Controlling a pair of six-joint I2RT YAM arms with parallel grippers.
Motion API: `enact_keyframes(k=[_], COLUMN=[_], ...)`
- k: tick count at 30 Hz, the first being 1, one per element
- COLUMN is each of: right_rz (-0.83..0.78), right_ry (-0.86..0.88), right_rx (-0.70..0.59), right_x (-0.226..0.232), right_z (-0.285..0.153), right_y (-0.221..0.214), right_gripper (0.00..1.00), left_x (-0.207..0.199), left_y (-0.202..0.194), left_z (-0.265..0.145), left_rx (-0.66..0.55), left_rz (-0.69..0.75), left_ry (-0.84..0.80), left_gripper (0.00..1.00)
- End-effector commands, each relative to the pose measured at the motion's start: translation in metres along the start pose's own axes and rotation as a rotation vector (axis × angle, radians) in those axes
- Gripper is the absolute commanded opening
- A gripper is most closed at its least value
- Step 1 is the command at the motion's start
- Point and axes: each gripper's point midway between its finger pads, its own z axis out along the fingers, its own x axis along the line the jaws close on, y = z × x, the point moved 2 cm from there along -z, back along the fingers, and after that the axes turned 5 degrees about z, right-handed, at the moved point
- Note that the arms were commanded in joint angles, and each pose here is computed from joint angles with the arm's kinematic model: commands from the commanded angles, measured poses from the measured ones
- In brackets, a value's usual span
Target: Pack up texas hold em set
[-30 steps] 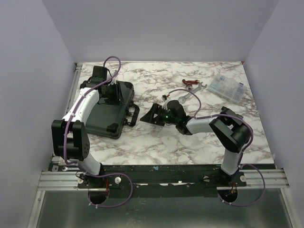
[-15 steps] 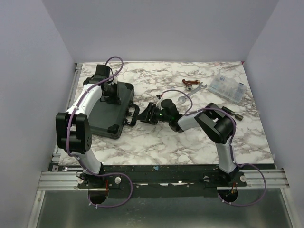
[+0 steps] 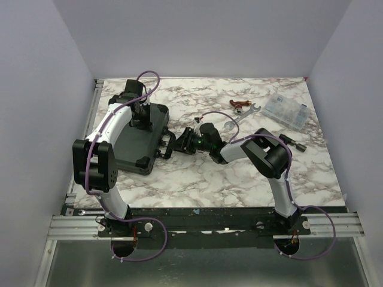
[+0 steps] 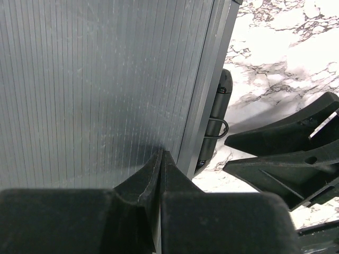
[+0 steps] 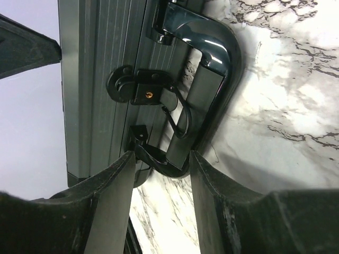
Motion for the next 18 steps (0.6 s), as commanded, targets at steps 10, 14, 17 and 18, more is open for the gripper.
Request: enact_keyframes(k=[10, 14, 17, 18], right_rz=[0.009, 0.008, 0.008, 0.006], right_ry=[-0.005, -0.008, -0.006, -0.004], right_rx=[-0.021, -0.03, -0.033, -0.034], right_x=[-0.008, -0.008, -0.007, -0.006], right_z=[0.018, 0.023, 0.027, 0.028], right_y=[0.005, 0.009, 0.011, 0.012], right_gripper=[0.38, 0.38, 0.38, 0.37], left_x=[0.024, 0.022, 0.023, 0.023], left_y=[-0.037, -0.037, -0.037, -0.037], left_z=[0.018, 0.018, 0.017, 0.017], left_rx=[0.168, 0.168, 0.165, 0.168], left_rz=[0.021, 0.027, 0.031, 0.031], left_ry=[0.12, 0.118, 0.124, 0.127], left_gripper=[0.0, 0.0, 0.0, 0.0])
